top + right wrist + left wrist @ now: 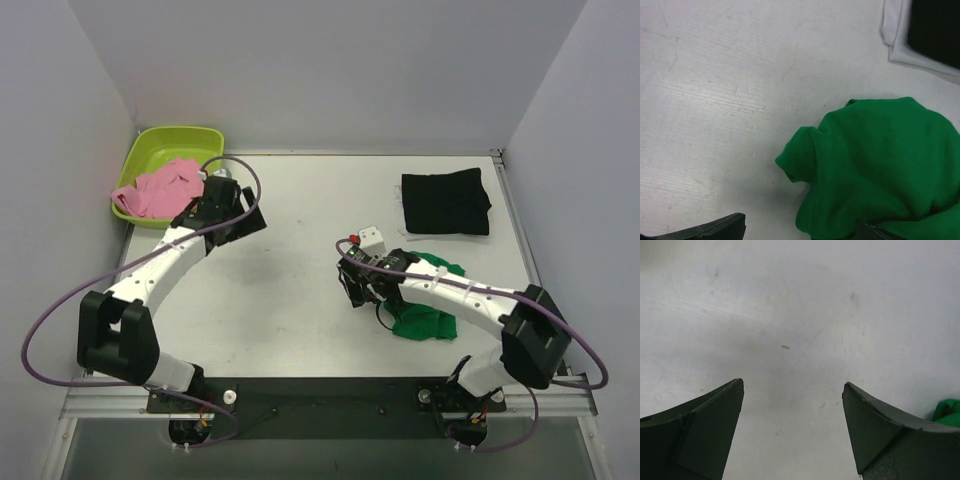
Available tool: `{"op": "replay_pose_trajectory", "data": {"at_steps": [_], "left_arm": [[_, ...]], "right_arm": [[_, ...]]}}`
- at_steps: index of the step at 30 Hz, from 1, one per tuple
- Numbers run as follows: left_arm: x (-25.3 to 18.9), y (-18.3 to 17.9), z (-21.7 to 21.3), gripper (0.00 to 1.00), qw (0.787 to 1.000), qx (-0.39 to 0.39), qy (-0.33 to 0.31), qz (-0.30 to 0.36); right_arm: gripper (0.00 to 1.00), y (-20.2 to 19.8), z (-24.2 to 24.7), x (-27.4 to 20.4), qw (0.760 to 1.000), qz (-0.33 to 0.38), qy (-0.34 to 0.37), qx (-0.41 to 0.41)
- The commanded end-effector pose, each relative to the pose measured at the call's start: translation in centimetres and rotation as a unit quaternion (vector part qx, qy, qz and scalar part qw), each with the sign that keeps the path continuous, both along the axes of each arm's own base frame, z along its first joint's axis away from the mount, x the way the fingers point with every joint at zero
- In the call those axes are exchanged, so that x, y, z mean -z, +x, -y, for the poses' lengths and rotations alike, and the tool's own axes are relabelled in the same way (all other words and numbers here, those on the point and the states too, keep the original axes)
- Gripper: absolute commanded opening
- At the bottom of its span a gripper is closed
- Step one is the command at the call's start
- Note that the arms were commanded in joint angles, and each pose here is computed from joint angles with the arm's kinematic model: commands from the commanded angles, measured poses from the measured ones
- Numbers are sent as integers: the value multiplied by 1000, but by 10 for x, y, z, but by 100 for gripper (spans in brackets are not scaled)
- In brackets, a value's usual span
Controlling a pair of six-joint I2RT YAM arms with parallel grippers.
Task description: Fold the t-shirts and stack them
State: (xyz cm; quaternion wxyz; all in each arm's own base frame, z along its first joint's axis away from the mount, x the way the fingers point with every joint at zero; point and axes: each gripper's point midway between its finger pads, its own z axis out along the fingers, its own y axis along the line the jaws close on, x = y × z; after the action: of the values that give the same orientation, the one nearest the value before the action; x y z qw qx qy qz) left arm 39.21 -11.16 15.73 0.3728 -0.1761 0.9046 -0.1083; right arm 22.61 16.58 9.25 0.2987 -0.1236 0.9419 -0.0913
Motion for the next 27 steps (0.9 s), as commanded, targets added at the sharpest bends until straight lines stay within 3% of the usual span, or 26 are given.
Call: {"op": "replay_pose_trajectory", "data": {"at_steps": [1, 10, 14, 20, 21, 22, 27], "left_arm": [[-6, -32, 26, 90, 998, 20, -55, 29], [1, -94, 37, 90, 995, 61, -65, 51], [7, -105, 41, 89, 994, 71, -63, 49], [16, -115, 48, 89, 993, 86, -66, 43], [16, -116, 47, 89, 993, 85, -66, 44], [16, -116, 47, 89, 993, 85, -66, 45], [18, -118, 47, 90, 993, 89, -67, 47]], "right_arm": [[88, 6, 1, 17, 999, -39, -20, -3], [69, 32, -4, 36, 997, -55, -44, 14], [47, 38, -6, 47, 996, -63, -60, 19], [46, 42, 1, 62, 994, -73, -81, 32], [43, 43, 3, 62, 993, -71, -85, 33], [33, 44, 6, 64, 993, -73, -89, 36], [1, 45, 10, 69, 991, -85, -97, 39]]}}
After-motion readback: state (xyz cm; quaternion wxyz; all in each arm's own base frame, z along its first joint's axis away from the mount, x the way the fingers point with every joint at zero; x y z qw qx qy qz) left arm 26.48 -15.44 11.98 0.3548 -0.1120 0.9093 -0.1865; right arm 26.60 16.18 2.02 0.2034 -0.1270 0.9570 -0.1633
